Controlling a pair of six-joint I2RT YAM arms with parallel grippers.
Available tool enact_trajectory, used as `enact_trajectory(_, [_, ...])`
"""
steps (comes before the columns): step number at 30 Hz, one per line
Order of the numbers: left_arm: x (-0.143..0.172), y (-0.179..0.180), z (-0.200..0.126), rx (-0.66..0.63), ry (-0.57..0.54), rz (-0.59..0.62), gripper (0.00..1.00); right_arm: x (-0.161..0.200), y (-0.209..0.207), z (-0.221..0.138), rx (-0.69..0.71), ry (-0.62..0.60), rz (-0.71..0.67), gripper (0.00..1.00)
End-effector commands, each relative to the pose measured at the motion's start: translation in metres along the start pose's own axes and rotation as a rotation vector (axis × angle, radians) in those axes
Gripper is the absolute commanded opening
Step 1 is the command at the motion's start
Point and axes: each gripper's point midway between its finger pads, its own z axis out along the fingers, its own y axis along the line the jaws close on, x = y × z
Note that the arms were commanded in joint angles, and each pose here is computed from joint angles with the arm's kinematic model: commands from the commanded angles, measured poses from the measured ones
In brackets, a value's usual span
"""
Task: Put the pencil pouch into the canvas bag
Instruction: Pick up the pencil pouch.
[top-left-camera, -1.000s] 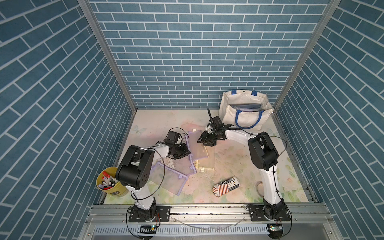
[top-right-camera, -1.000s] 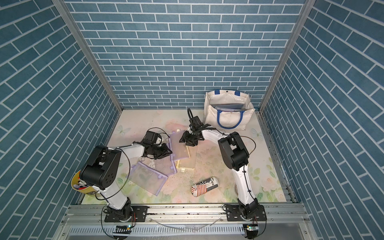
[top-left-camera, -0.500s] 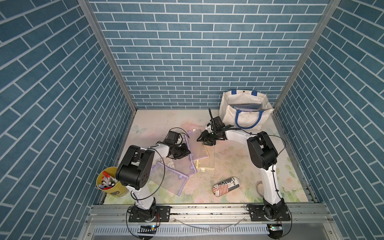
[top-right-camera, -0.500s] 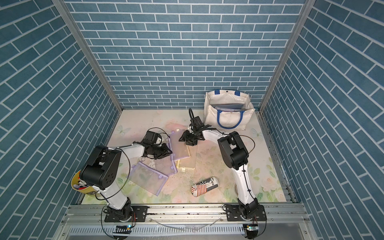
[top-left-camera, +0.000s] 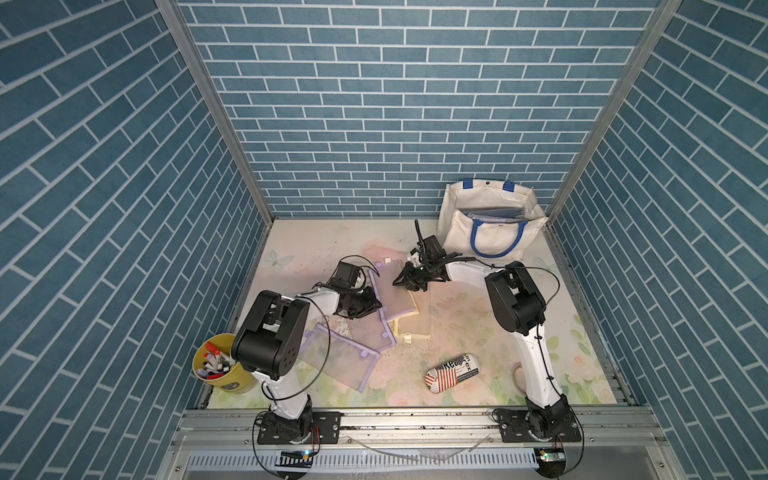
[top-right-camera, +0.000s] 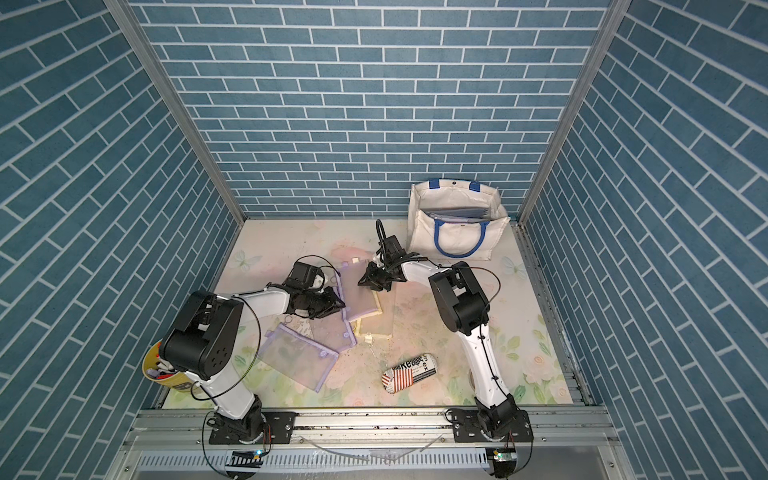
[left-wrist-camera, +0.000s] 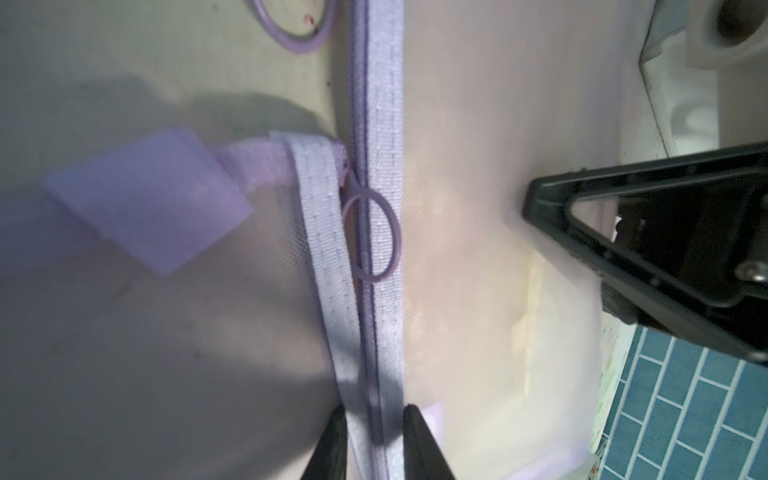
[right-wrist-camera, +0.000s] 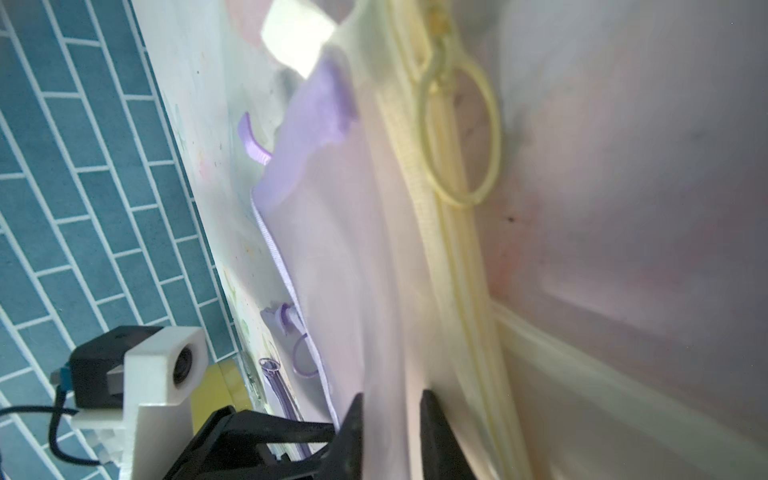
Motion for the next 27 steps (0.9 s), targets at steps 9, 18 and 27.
enact_trajectory(9, [0.006, 0.001, -0.011, -0.051, 0.007, 0.037, 0.41, 0.003, 0.052, -0.047, -0.074, -0.068, -0.098, 0.0])
enact_trajectory(18, [-0.007, -0.032, -0.067, -0.049, -0.129, 0.237, 0.82, -0.007, 0.104, -0.129, -0.04, -0.211, -0.165, 0.0])
enact_trajectory(27, [-0.011, -0.07, -0.107, -0.058, -0.233, 0.404, 0.99, -0.065, 0.146, -0.296, 0.153, -0.664, -0.192, 0.0])
